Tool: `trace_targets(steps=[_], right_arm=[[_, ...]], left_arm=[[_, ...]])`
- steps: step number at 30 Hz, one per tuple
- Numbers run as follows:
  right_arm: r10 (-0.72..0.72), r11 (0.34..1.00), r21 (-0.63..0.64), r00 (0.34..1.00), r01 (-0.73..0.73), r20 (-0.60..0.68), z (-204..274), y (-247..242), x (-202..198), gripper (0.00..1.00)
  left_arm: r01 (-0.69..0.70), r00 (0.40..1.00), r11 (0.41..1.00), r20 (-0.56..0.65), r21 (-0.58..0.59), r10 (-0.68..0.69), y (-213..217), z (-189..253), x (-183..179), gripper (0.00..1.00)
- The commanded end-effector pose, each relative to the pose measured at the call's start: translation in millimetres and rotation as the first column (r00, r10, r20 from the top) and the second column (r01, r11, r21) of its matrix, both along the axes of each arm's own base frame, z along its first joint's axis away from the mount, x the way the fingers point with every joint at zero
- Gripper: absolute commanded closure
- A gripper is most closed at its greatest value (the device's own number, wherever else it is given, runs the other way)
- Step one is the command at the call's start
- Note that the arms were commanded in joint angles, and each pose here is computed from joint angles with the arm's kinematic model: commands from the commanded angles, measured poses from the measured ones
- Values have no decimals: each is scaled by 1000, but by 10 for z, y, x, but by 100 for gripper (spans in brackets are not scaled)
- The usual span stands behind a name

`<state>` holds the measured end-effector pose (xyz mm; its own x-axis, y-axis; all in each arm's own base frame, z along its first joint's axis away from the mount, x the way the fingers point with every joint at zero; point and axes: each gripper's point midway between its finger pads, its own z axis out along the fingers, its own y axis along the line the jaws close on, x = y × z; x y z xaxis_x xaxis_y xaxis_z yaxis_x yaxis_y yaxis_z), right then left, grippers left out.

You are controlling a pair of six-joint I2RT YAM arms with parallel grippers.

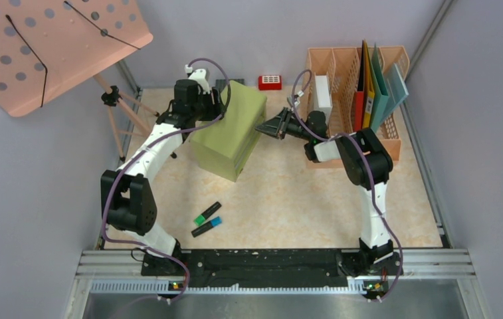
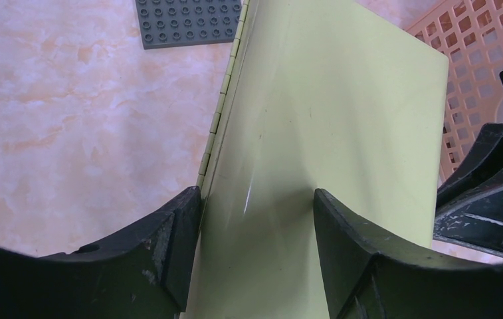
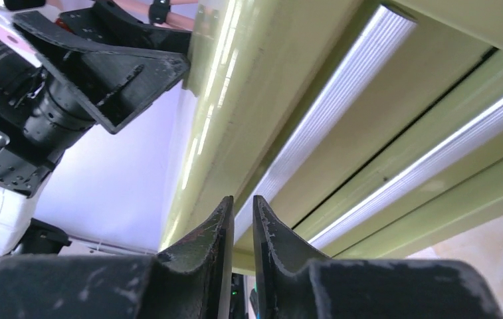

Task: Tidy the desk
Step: Open the drawer in the storage box.

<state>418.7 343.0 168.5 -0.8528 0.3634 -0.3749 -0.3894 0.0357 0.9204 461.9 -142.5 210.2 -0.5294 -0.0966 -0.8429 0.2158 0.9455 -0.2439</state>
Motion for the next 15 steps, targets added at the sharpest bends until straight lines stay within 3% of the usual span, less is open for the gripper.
trace_targets(steps=[1, 7, 15], right_arm=[[-15, 1000, -24, 998, 16, 62, 23, -22, -3, 83], [-8, 1000, -29, 998, 10, 67, 9, 38, 71, 71], [-6, 999, -38, 999, 8, 51, -48, 108, 155, 72]], left_arm=[[142, 876, 988, -473, 63, -96, -136, -1168, -886, 100], [146, 875, 987, -473, 61, -100, -142, -1163, -888, 100], [150, 875, 987, -473, 53, -107, -156, -1149, -889, 100]])
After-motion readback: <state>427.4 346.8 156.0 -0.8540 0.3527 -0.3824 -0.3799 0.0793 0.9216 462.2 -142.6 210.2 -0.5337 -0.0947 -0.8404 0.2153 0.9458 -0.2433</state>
